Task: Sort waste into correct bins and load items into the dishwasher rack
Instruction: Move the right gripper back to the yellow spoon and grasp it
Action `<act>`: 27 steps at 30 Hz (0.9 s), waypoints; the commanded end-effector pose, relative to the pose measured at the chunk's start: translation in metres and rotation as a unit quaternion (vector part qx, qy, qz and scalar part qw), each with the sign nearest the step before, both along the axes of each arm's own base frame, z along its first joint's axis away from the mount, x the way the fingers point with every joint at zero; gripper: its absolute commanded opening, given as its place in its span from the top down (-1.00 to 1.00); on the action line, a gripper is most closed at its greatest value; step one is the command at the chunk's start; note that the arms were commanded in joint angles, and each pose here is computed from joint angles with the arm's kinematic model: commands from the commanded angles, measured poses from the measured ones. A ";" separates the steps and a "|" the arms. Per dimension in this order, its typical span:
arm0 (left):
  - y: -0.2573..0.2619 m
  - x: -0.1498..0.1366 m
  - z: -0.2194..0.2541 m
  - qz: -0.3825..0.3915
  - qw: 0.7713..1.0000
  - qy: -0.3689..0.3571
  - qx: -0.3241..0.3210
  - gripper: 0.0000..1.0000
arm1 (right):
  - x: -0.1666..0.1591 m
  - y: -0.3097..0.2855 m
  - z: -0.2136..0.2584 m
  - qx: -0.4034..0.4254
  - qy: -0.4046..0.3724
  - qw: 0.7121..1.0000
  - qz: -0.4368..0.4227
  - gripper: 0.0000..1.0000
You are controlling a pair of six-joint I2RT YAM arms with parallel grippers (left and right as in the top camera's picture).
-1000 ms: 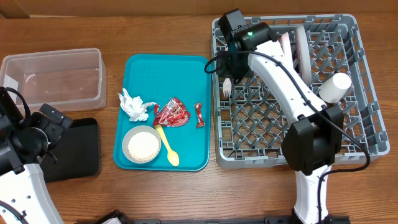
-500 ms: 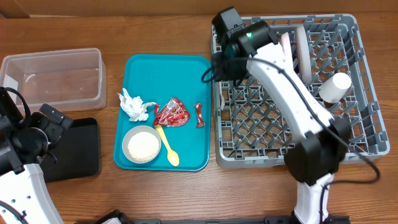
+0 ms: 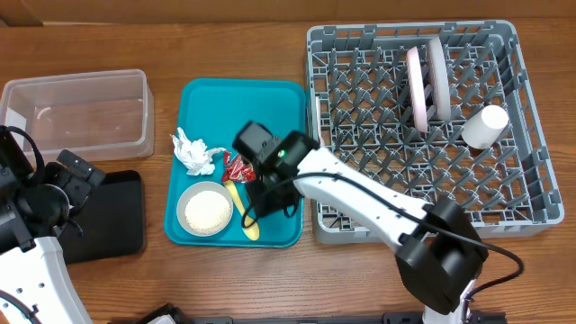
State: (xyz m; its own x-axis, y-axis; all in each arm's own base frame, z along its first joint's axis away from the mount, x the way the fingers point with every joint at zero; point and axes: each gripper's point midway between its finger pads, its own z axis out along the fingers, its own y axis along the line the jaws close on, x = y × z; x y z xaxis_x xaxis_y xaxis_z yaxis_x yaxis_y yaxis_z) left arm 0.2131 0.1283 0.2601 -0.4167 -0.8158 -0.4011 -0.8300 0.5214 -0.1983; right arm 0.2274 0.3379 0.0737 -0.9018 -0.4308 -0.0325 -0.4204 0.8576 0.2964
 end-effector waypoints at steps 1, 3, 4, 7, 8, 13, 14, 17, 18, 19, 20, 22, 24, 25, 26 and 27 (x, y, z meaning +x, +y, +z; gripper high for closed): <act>0.001 0.002 0.005 0.010 1.000 -0.011 -0.003 -1.00 | -0.032 0.020 -0.007 0.050 0.035 0.998 0.035 0.07; 0.001 0.002 0.005 0.010 1.000 -0.011 -0.003 -1.00 | -0.036 0.024 -0.016 0.056 0.031 0.997 0.039 -0.06; 0.001 0.002 0.005 0.010 1.000 -0.011 -0.003 -1.00 | -0.036 0.024 -0.021 0.058 0.031 0.997 0.034 -0.08; 0.001 0.002 0.005 0.010 1.000 -0.011 -0.003 -1.00 | -0.034 0.026 -0.031 0.065 0.024 0.997 0.027 -0.11; 0.001 0.002 0.005 0.010 1.000 -0.011 -0.003 -1.00 | -0.030 0.026 -0.035 0.064 0.018 0.997 0.025 -0.12; 0.001 0.002 0.005 0.010 1.000 -0.011 -0.003 -1.00 | -0.025 0.025 -0.061 0.043 0.020 0.999 0.009 -0.15; 0.001 0.002 0.005 0.010 1.000 -0.011 -0.003 -1.00 | -0.025 0.025 -0.066 0.039 0.023 0.999 0.009 -0.15; 0.001 0.002 0.005 0.010 1.000 -0.011 -0.003 -1.00 | -0.024 0.024 -0.067 0.038 0.024 0.999 0.006 -0.17; 0.001 0.002 0.005 0.010 1.000 -0.011 -0.003 -1.00 | -0.023 0.025 -0.067 0.040 0.022 0.999 0.005 -0.19; 0.001 0.002 0.005 0.010 1.000 -0.011 -0.003 -1.00 | -0.020 0.026 -0.067 0.043 0.019 0.999 0.004 -0.20; 0.001 0.002 0.005 0.010 1.000 -0.011 -0.003 -0.99 | -0.017 0.029 -0.068 0.049 0.015 0.999 0.003 -0.20; 0.001 0.002 0.005 0.010 1.000 -0.011 -0.003 -1.00 | -0.011 0.030 -0.073 0.048 0.007 0.999 -0.002 -0.18; 0.001 0.002 0.005 0.010 1.000 -0.011 -0.003 -1.00 | -0.012 0.028 -0.078 0.041 0.010 0.999 -0.003 -0.12; 0.001 0.002 0.005 0.010 1.000 -0.011 -0.003 -1.00 | -0.013 0.026 -0.080 0.036 0.014 0.999 -0.007 -0.09; 0.001 0.002 0.005 0.010 1.000 -0.011 -0.003 -1.00 | -0.013 0.025 -0.081 0.033 0.014 0.999 -0.008 -0.07; 0.001 0.002 0.005 0.010 1.000 -0.011 -0.003 -1.00 | -0.013 0.024 -0.081 0.031 0.014 0.999 -0.009 -0.06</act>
